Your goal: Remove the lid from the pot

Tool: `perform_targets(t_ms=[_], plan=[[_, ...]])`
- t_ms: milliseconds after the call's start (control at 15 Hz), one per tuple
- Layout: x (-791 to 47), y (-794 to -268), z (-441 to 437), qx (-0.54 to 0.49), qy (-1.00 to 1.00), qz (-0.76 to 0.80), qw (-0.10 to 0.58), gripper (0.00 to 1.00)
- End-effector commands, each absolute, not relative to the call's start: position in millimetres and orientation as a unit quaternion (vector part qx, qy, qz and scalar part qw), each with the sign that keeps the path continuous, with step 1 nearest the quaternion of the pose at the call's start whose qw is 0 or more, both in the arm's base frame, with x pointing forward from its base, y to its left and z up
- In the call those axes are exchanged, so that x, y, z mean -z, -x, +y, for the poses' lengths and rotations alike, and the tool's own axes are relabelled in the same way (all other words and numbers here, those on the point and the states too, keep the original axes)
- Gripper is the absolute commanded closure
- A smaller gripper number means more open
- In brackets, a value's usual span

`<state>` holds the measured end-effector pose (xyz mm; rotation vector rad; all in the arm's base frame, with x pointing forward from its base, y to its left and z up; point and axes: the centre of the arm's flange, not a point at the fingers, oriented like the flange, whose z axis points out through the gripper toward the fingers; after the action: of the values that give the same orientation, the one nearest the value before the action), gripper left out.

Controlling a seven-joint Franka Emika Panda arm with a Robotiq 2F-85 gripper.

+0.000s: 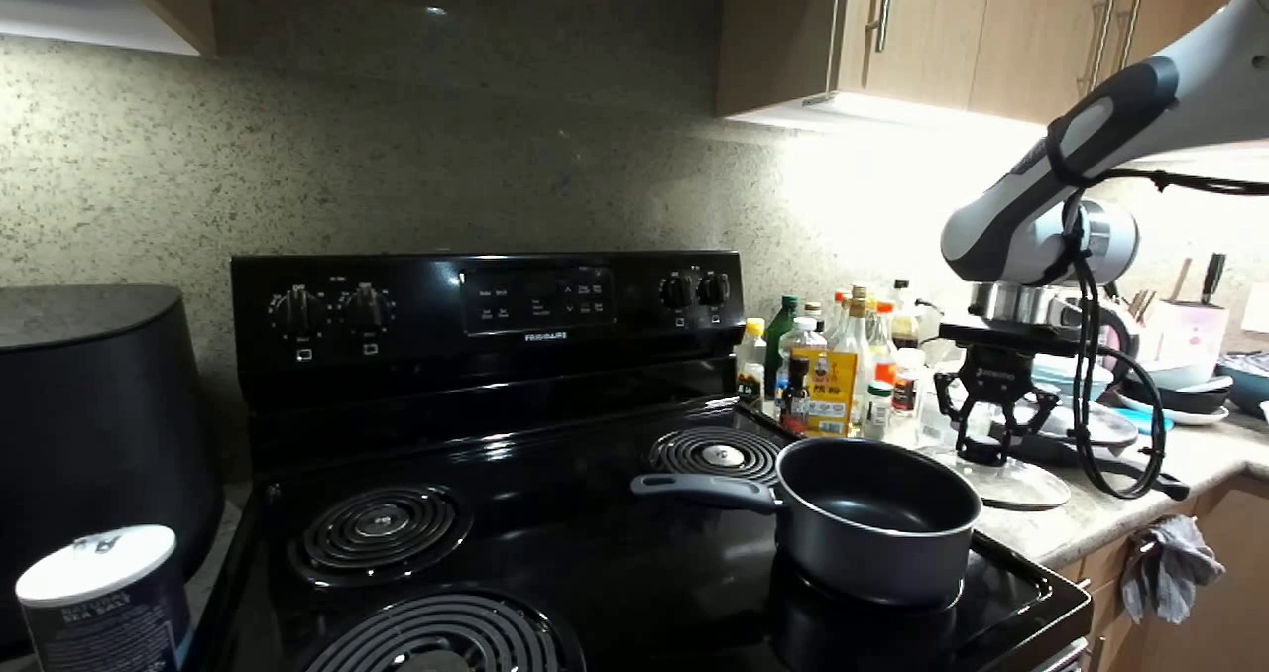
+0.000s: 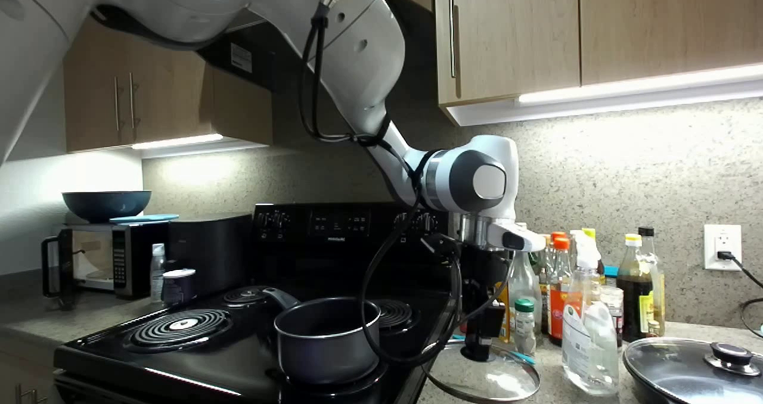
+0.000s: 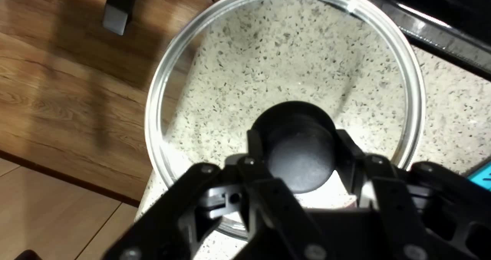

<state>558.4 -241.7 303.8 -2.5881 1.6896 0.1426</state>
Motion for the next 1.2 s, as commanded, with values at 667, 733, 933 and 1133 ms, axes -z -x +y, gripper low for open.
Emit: perform_targets(t_ms=[667, 733, 933, 1133], plan=[[-282.0, -579.5, -267.5, -0.064, 0.817, 0.572, 0.021, 0.77], [-280.9, -583.0, -271.1, -0.063, 0.816, 0.573, 0.024, 0.77], [-278.8, -591.6, -279.4, -0.059, 0.813, 0.578, 0.036, 0.77], [-277.6, -598.3, -286.2, -0.055, 0.811, 0.581, 0.047, 0.77]])
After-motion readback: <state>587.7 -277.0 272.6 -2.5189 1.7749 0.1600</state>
